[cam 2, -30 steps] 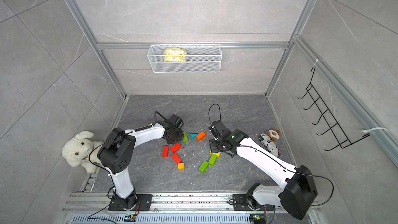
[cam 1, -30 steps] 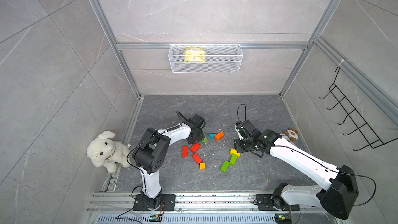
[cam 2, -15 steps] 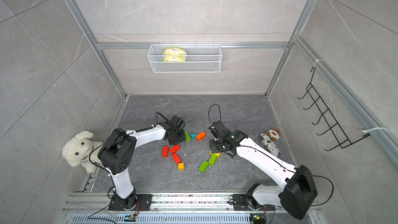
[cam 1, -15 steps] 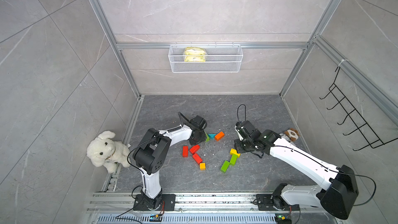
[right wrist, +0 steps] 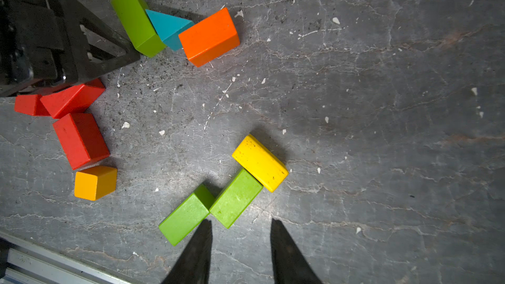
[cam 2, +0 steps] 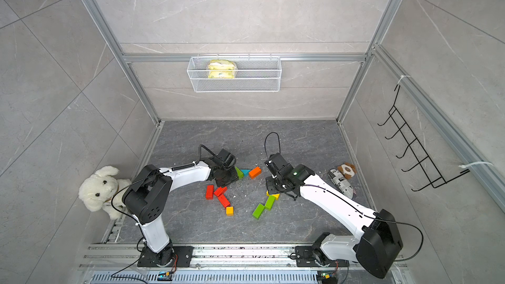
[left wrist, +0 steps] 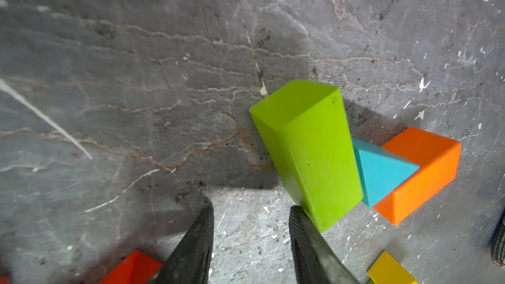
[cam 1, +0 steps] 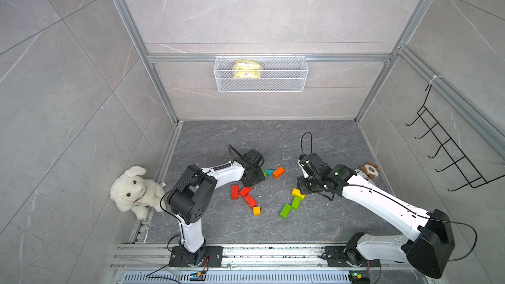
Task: Assemble a heart with building blocks
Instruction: Assemble the building block at the center of the board.
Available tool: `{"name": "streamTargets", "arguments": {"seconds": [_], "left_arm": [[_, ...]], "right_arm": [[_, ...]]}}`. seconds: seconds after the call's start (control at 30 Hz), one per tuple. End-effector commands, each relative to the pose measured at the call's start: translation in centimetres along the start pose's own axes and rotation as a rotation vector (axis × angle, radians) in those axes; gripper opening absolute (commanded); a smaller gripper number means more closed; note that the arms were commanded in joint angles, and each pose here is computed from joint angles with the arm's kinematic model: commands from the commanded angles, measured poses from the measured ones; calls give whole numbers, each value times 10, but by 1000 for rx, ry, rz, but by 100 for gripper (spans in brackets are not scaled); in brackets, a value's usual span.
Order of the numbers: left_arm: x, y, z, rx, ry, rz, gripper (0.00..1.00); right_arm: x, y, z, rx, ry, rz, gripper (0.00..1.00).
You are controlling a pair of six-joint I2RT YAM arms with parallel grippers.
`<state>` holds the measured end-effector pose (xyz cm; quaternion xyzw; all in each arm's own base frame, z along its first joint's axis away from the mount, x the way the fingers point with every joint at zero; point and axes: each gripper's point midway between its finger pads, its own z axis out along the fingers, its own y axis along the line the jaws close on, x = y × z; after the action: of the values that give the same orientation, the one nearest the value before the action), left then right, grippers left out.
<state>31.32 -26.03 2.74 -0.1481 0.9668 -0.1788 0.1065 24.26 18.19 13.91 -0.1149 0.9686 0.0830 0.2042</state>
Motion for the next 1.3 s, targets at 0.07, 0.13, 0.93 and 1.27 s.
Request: {"name": "streamTargets", "arguments": {"seconds": [0.07, 0.13, 0.93, 1.27], "left_arm": [[9, 1, -10, 16, 19, -2, 48], [11, 0, -13, 22, 21, -1, 50], [-8, -4, -6, -99, -36, 118, 59], [-9, -10, -4, -78, -40, 126, 59]], "right_arm": [[11, -2, 0, 7, 25, 12, 39], [10, -2, 0, 7, 22, 14, 39], [13, -3, 2, 7, 25, 18, 39], [15, -4, 3, 10, 31, 20, 39]]}}
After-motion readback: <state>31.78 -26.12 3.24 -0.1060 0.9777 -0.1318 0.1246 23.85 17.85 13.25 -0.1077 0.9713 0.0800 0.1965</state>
